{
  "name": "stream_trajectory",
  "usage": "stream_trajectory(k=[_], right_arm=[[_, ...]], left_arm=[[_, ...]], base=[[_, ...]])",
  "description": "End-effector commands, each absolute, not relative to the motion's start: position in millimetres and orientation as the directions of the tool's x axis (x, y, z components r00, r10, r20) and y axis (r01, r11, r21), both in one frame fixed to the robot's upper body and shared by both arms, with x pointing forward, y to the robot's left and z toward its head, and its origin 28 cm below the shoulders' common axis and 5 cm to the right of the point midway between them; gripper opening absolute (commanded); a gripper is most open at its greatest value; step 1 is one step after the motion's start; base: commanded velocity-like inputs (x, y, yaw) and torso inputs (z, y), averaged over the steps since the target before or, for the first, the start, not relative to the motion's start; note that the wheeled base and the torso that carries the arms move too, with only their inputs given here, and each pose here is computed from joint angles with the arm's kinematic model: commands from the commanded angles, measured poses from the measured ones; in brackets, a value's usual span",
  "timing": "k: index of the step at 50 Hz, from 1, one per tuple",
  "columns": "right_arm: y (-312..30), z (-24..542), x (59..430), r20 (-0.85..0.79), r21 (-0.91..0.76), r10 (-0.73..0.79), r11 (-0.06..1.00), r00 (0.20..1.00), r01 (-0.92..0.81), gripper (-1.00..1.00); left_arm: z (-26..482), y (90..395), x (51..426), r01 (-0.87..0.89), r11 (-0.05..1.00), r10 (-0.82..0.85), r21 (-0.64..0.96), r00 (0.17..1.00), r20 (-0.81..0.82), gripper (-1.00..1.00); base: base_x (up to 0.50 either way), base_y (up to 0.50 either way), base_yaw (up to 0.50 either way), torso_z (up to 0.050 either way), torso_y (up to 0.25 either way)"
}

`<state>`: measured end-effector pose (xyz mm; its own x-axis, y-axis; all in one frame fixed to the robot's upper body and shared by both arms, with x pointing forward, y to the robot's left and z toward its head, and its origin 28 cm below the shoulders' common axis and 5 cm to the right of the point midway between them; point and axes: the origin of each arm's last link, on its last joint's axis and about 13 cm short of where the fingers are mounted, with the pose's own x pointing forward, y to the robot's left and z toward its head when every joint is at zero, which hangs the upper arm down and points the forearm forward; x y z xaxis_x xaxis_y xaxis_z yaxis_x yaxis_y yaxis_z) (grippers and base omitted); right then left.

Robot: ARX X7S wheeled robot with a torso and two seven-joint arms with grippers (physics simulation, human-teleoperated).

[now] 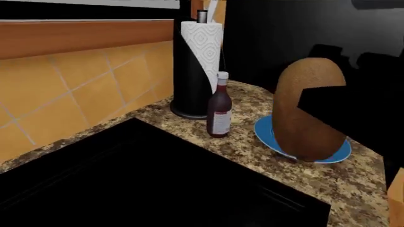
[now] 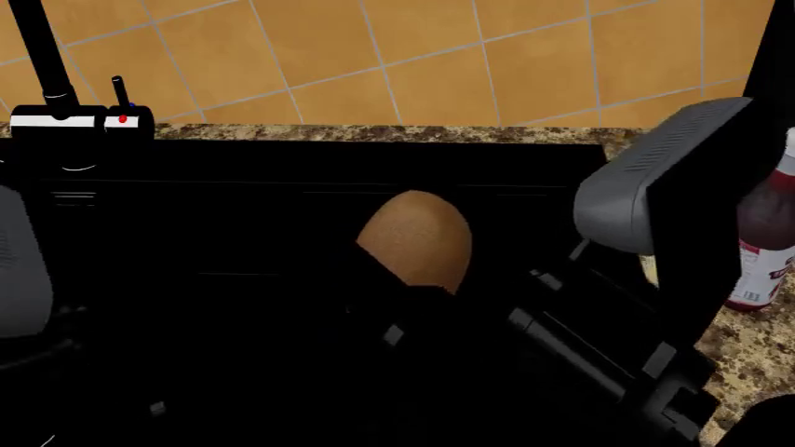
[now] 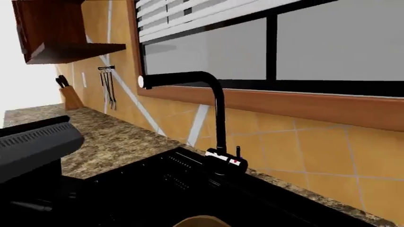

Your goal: Pick the kiwi from the sink and place it on the plate located on the counter

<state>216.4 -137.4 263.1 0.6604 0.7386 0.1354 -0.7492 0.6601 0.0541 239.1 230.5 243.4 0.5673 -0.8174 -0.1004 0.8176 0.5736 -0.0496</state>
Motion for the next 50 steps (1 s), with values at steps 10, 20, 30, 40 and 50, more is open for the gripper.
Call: stream_trajectory(k=[10, 20, 30, 40, 50], right_arm=[[-140.5, 290.6, 194.3, 0.082, -0.097, 0.502, 0.864, 0.861, -0.494, -1.0], [-144.6, 289.9, 185.5, -0.047, -0.136, 0.343, 0.928, 0.938, -0.346, -1.0], [-150.9, 296.1, 173.9, -0.078, -0.173, 0.269, 0.945, 0.96, -0.279, -1.0], [-162.1, 301.3, 167.0, -0.068, -0.185, 0.21, 0.958, 0.975, -0.219, -1.0], [-168.8, 304.8, 160.6, -0.078, -0.191, 0.182, 0.962, 0.98, -0.194, -1.0]], left_arm=[[227.0, 229.0, 227.6, 0.617, 0.786, -0.612, 0.042, 0.786, -0.083, 1.0], [229.3, 229.4, 231.5, 0.548, 0.836, -0.546, 0.037, 0.836, -0.052, 1.0], [224.3, 230.6, 239.0, 0.503, 0.863, -0.5, 0.037, 0.863, -0.065, 1.0], [222.5, 230.8, 239.3, 0.476, 0.879, -0.473, 0.042, 0.879, -0.061, 1.0], [220.7, 231.7, 237.3, 0.486, 0.874, -0.484, 0.025, 0.873, -0.055, 1.0]], base=[[0.0, 0.0, 0.0, 0.0, 0.0], [0.0, 0.0, 0.0, 0.0, 0.0], [0.0, 0.0, 0.0, 0.0, 0.0], [0.0, 0.0, 0.0, 0.0, 0.0], [0.0, 0.0, 0.0, 0.0, 0.0]])
